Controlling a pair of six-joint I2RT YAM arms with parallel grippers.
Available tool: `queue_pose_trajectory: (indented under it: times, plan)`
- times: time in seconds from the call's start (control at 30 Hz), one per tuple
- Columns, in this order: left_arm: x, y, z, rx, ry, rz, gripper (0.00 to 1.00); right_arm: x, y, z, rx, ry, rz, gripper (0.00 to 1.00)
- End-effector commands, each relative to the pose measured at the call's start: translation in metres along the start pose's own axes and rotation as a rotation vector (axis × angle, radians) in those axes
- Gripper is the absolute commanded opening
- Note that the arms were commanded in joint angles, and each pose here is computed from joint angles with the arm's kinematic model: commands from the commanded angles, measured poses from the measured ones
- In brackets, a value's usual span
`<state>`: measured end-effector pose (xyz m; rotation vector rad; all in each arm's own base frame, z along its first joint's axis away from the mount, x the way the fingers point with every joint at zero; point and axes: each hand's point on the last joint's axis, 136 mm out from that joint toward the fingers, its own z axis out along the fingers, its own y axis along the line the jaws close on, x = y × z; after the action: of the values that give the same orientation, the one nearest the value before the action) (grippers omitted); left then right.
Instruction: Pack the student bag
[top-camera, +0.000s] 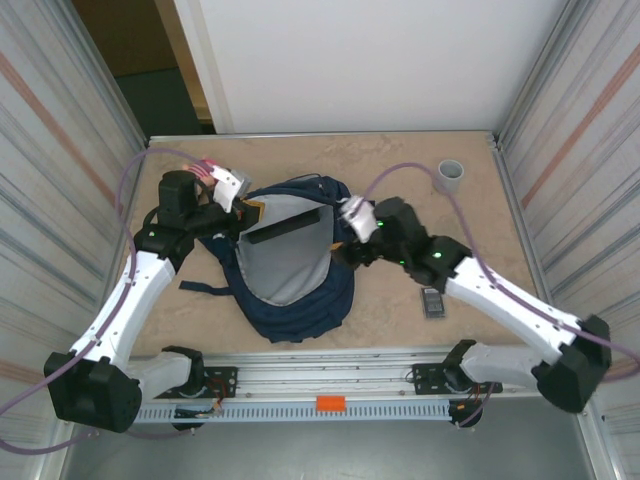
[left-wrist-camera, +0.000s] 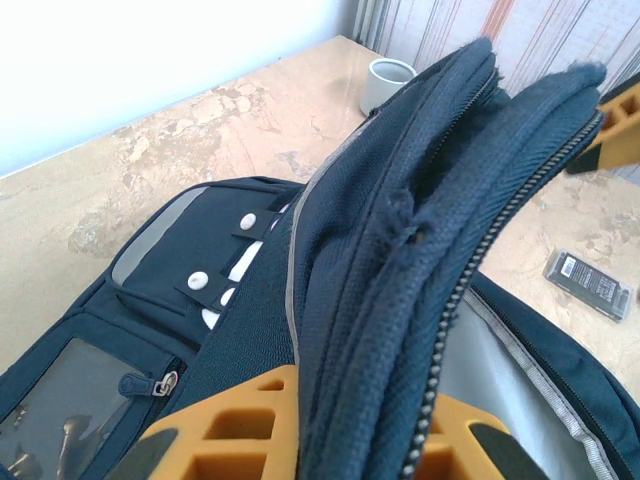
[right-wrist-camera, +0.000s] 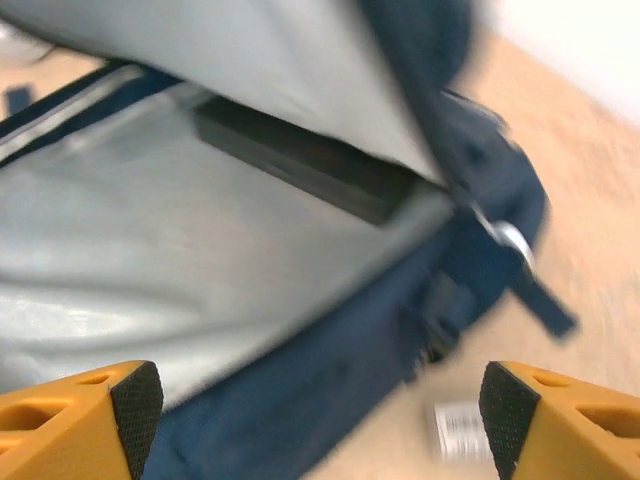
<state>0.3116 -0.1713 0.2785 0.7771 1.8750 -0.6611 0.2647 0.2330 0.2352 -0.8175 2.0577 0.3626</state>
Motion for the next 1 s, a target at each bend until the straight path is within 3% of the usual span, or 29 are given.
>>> queue_pose_trajectory:
  times: [0.0, 0.17, 0.3, 0.43, 0.7, 0.97]
  plan:
    - [-0.045, -0.009, -0.02, 0.001, -0.155, 0.118, 0.04, 0.072, -0.032, -0.025, 0.115, 0.22, 0.424, 0.83]
    - [-0.044, -0.01, -0.019, 0.007, -0.154, 0.1, 0.04, 0.14, -0.091, -0.072, 0.432, 0.43, 0.694, 0.84]
    - [-0.043, -0.008, -0.018, 0.005, -0.15, 0.086, 0.04, 0.153, -0.112, -0.071, 0.439, 0.441, 0.909, 0.84]
    - [-0.042, -0.008, -0.019, -0.004, -0.148, 0.081, 0.04, 0.144, -0.125, -0.047, 0.427, 0.457, 1.027, 0.84]
    - [-0.041, -0.003, -0.02, -0.033, -0.142, 0.078, 0.05, 0.124, -0.126, 0.035, 0.417, 0.581, 1.007, 0.85]
    - [-0.039, -0.003, -0.018, -0.029, -0.131, 0.078, 0.06, 0.136, -0.124, 0.104, 0.41, 0.721, 0.976, 0.85]
